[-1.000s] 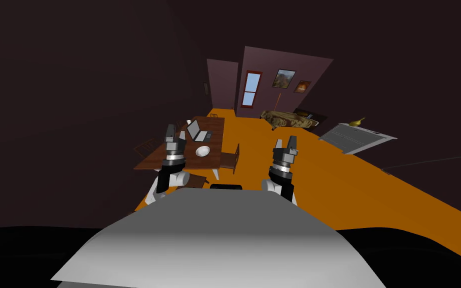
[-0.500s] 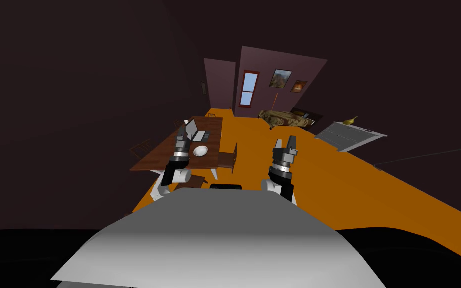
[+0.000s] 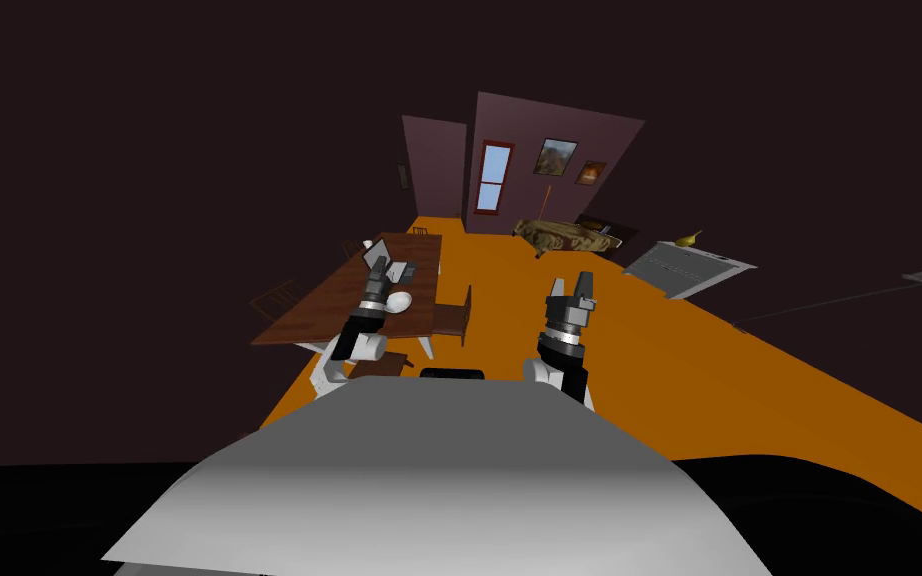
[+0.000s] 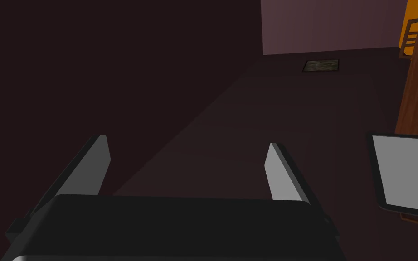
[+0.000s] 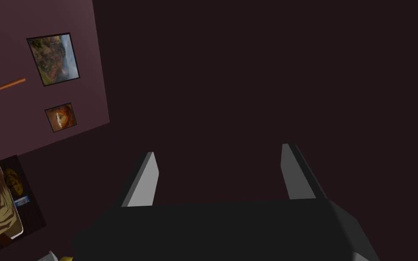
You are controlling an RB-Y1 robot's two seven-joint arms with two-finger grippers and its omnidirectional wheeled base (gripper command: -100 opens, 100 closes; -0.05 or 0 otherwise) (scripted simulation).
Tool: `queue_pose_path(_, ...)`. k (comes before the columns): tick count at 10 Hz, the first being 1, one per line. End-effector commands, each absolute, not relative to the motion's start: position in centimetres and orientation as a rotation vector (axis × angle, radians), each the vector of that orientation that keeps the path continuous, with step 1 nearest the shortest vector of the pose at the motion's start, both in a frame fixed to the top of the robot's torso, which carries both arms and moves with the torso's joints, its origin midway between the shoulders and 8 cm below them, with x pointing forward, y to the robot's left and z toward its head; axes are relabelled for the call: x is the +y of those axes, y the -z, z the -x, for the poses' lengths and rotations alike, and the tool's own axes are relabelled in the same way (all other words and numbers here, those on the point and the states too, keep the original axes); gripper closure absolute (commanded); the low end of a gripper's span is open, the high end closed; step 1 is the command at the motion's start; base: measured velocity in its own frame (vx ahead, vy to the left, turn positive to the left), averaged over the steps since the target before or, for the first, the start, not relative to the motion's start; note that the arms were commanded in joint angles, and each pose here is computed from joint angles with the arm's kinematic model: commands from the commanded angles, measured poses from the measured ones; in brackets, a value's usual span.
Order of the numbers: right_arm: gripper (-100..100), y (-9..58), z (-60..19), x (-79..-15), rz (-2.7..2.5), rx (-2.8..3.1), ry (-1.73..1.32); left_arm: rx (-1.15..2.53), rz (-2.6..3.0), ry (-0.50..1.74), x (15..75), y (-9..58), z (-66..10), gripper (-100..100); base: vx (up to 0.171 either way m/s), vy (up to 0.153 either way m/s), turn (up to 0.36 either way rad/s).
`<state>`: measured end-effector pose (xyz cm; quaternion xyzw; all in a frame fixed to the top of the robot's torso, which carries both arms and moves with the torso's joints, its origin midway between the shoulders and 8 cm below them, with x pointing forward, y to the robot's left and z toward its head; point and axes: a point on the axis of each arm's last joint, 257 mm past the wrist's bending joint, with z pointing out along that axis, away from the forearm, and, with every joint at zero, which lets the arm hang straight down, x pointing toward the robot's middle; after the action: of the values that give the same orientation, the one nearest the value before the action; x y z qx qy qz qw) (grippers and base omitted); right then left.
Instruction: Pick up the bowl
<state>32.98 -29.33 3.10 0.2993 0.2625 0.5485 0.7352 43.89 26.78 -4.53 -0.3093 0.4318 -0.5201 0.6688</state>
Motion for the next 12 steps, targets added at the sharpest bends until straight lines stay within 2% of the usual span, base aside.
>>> queue_pose_path(1, 0, -3.1, -33.0, -29.3, -0.658, 0.577, -1.205, 1.012, 0.718, 1.163, 26.4, 5.3, -44.7, -100, -0.015, -0.026, -0.034)
queue_pose_path(12, 0, -3.1, -33.0, -29.3, -0.658, 0.577, -1.205, 1.344, 0.835, 1.049, 24.3, 14.1, -50.8, -100, -0.012, -0.025, -0.053)
